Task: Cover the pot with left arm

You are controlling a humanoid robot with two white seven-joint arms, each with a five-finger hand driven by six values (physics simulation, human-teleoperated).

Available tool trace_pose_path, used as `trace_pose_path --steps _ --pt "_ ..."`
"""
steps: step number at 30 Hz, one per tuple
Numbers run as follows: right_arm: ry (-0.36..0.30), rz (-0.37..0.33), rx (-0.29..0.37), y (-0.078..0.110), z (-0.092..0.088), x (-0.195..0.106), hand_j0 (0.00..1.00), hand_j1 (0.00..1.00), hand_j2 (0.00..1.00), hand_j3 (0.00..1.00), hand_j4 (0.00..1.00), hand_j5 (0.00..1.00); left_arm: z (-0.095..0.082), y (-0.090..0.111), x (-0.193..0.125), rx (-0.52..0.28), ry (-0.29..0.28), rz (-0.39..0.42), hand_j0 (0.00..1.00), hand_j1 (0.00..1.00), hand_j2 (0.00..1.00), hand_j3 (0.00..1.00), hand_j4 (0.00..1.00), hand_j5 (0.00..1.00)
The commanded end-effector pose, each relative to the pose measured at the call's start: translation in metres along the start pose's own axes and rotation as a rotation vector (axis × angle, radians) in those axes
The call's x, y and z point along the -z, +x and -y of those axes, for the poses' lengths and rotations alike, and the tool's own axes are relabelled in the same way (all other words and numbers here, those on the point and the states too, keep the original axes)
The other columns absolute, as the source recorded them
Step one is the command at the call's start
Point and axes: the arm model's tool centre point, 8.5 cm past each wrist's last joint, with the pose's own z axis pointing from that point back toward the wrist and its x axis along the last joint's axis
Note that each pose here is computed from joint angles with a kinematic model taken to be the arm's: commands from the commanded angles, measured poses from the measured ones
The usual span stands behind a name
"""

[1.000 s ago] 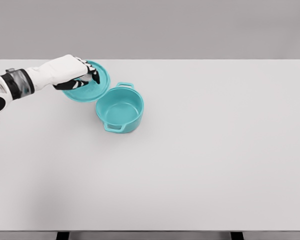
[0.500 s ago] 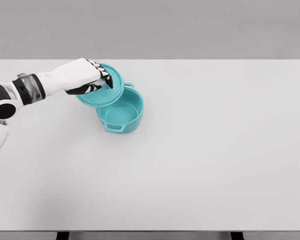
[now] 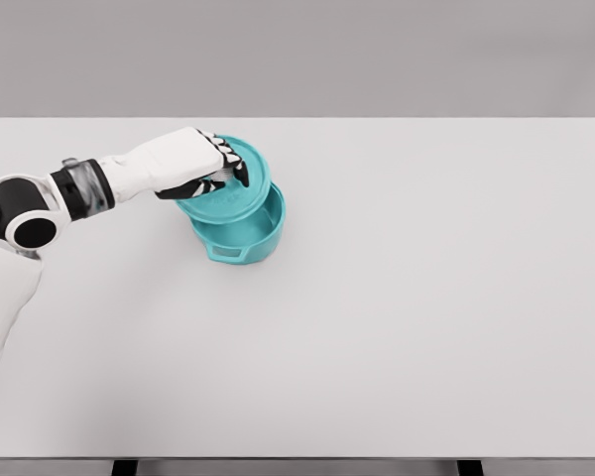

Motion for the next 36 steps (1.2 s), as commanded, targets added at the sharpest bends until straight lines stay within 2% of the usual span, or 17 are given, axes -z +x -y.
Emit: trace_pose_path --steps 1,5,12,28,36 --pt "0.000 -0.001 0.000 0.000 0.000 0.000 1.00 1.00 1.00 1.00 1.00 1.00 -0.001 0.001 0.001 -0.006 0.005 0.003 0.53 0.53 0.53 0.53 0.53 0.53" --pt "0.000 -0.001 0.000 0.000 0.000 0.000 1.00 1.00 1.00 1.00 1.00 1.00 0.010 0.010 0.006 -0.006 -0.023 0.027 0.53 0.53 0.53 0.53 0.53 0.53" --pt "0.000 0.000 0.000 0.000 0.000 0.000 1.00 1.00 1.00 1.00 1.00 1.00 0.013 0.015 0.014 -0.016 -0.026 0.044 0.53 0.53 0.53 0.53 0.53 0.53" --pt "0.000 0.000 0.000 0.000 0.000 0.000 1.00 1.00 1.00 1.00 1.00 1.00 0.025 0.009 0.015 -0.043 -0.051 0.030 0.54 0.54 0.54 0.54 0.54 0.54" --pt "0.000 0.000 0.000 0.000 0.000 0.000 1.00 1.00 1.00 1.00 1.00 1.00 0.025 0.010 0.016 -0.042 -0.054 0.034 0.56 0.56 0.56 0.56 0.56 0.56"
